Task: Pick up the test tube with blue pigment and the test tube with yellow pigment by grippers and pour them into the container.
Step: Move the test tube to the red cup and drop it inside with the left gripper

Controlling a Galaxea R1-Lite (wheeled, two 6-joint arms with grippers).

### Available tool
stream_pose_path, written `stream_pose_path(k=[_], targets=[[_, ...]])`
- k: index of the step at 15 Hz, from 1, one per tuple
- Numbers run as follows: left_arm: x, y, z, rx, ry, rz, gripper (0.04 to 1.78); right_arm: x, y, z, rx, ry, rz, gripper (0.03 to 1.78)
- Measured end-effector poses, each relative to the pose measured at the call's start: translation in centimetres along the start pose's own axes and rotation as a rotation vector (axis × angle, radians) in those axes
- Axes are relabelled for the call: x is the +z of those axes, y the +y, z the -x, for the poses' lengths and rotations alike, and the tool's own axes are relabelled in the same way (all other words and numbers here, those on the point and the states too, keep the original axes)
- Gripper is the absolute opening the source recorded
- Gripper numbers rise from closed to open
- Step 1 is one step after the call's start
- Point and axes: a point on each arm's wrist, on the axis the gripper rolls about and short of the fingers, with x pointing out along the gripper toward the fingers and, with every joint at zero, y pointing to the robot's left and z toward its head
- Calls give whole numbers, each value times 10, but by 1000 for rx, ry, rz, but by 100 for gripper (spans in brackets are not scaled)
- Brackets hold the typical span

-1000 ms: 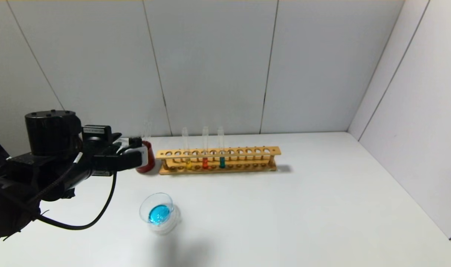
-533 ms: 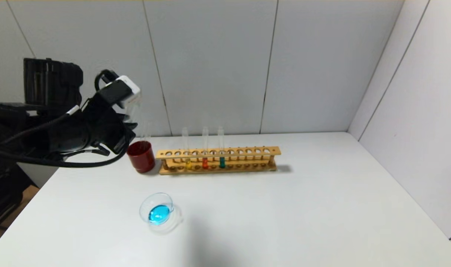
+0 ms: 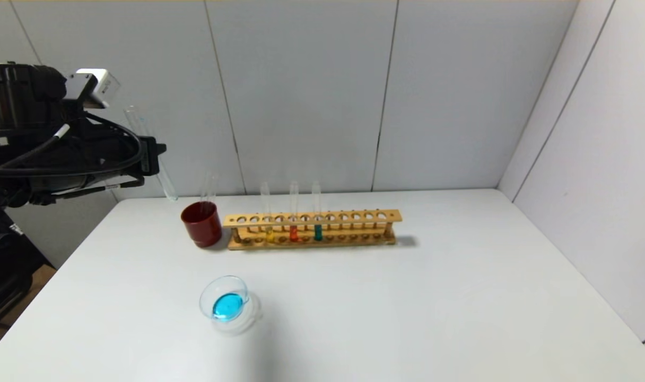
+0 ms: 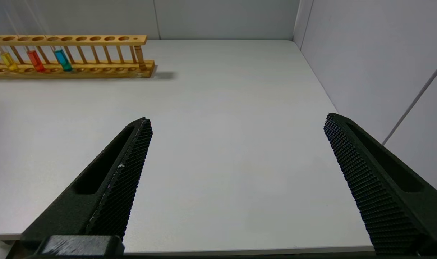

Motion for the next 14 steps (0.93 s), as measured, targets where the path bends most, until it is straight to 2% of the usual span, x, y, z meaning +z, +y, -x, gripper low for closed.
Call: stream_pose_path(k=[7, 14], targets=[[-31, 12, -46, 34, 11, 102, 32, 0, 0, 0, 0, 0, 0, 175], [-58, 36, -98, 81, -29, 137, 32, 0, 0, 0, 0, 0, 0, 175]])
